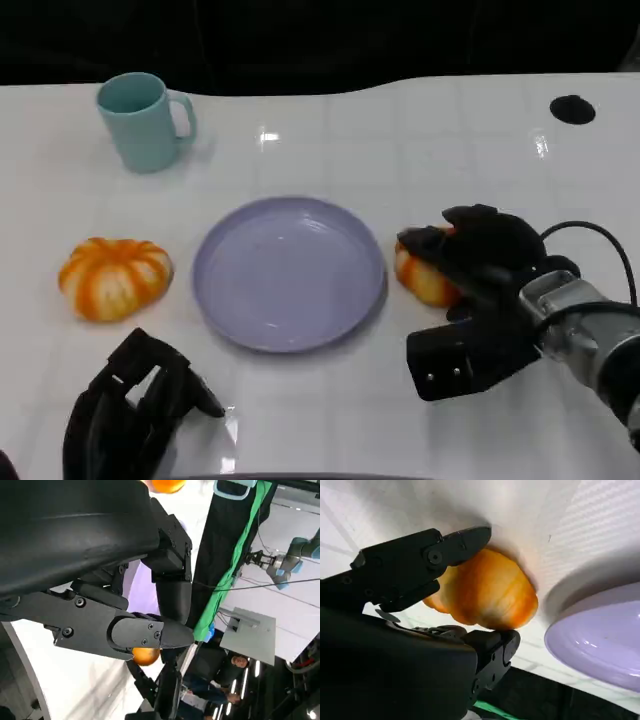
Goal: Grasp the bread from the table and place it into the plate.
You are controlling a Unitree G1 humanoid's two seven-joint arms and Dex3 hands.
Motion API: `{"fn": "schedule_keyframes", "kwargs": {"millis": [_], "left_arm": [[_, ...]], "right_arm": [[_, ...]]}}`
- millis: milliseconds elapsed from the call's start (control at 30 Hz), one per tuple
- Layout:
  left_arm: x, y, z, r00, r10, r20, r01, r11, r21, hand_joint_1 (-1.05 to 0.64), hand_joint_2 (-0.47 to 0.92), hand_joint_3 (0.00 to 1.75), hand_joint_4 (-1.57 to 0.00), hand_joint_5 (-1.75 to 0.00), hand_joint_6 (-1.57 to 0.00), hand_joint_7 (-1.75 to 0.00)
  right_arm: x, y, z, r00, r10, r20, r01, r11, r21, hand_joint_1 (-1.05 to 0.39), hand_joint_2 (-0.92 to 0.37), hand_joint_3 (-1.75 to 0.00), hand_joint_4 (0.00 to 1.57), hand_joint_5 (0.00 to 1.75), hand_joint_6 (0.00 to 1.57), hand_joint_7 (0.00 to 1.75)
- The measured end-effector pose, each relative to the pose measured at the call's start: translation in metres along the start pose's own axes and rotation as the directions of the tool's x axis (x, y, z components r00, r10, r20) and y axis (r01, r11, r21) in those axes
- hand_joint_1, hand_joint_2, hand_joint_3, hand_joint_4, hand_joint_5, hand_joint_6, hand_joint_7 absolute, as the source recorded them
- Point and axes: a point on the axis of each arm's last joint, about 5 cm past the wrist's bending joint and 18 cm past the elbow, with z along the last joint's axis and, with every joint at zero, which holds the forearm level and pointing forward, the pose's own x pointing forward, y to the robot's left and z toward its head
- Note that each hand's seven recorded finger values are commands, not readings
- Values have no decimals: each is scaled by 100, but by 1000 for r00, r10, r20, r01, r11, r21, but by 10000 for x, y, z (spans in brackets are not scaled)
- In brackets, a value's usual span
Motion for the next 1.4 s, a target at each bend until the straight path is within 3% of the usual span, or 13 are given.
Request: {"fn": "schedule_keyframes", "kwargs": {"millis": [267, 367, 433, 500, 533, 633, 700, 767, 1067, 1100, 1133, 1200, 1400], "left_arm": [[-24, -10, 9, 1000, -2, 10, 2, 1000, 6, -54, 92, 27, -62, -175, -51, -150], [-22, -23, 9, 1000, -8, 13, 8, 1000, 7, -55, 92, 25, -62, -175, -51, -150], [-28, -31, 11, 1000, -11, 16, 10, 1000, 8, -55, 92, 24, -62, -175, -51, -151], [-37, -32, 14, 1000, -11, 17, 10, 1000, 10, -54, 92, 25, -62, -175, -50, -151], [-42, -31, 15, 1000, -10, 18, 10, 1000, 11, -54, 92, 25, -62, -175, -50, -152], [-52, -32, 14, 1000, -8, 16, 8, 1000, 14, -55, 92, 25, -62, -175, -50, -153], [-59, -33, 17, 1000, -6, 17, 5, 1000, 16, -55, 92, 24, -62, -175, -50, -153], [-65, -33, 14, 1000, -1, 16, 0, 1000, 15, -55, 92, 25, -62, -175, -49, -153], [-67, -38, 9, 1000, -3, 10, 3, 1000, 11, -55, 92, 25, -61, -175, -49, -153], [-66, -38, 10, 1000, -3, 10, 3, 1000, 11, -55, 92, 25, -61, -175, -49, -153], [-66, -39, 12, 1000, -3, 10, 3, 1000, 11, -55, 92, 25, -61, -175, -49, -153], [-65, -39, 14, 1000, -4, 10, 3, 1000, 10, -55, 92, 25, -61, -175, -49, -153], [-65, -39, 12, 1000, -3, 6, 3, 1000, 5, -54, 92, 25, -62, -175, -50, -150]], "right_arm": [[36, -23, 14, 998, 50, -39, -50, 999, 6, -45, -89, -3, 33, 4, 33, 4], [24, -4, -1, 997, 57, -55, -55, 998, 30, -39, -92, -2, 48, 5, 48, 5], [18, 6, -3, 997, 49, -61, -45, 997, 61, -31, -92, -1, 79, 10, 70, 6], [7, 24, -3, 998, 20, -56, -15, 996, 87, -29, -92, -1, 93, 13, 80, 6], [0, 35, -4, 999, 0, -54, 5, 995, 96, -30, -92, -1, 94, 43, 95, 4], [-15, 53, -14, 997, -54, -51, 59, 993, 106, -29, -92, -10, 65, 139, 109, 1], [-25, 69, -17, 995, -84, -48, 88, 991, 103, -27, -92, -15, 57, 160, 112, 2], [-30, 79, -18, 994, -98, -46, 102, 990, 95, -24, -92, -18, 54, 172, 118, 5], [-42, 106, -19, 990, -130, -46, 133, 988, 78, -22, -92, -28, 55, 174, 119, 8], [-47, 114, -19, 990, -135, -50, 139, 987, 84, -21, -92, -27, 56, 175, 108, 37], [-53, 125, -20, 988, -143, -57, 148, 984, 97, -20, -92, -27, 57, 175, 71, 107], [-68, 150, -21, 983, -166, -75, 175, 975, 135, -17, -92, -27, 58, 175, 45, 157], [-85, 126, -66, 958, -250, -142, 281, 921, 270, -15, -92, -36, 64, 175, 42, 174]]}}
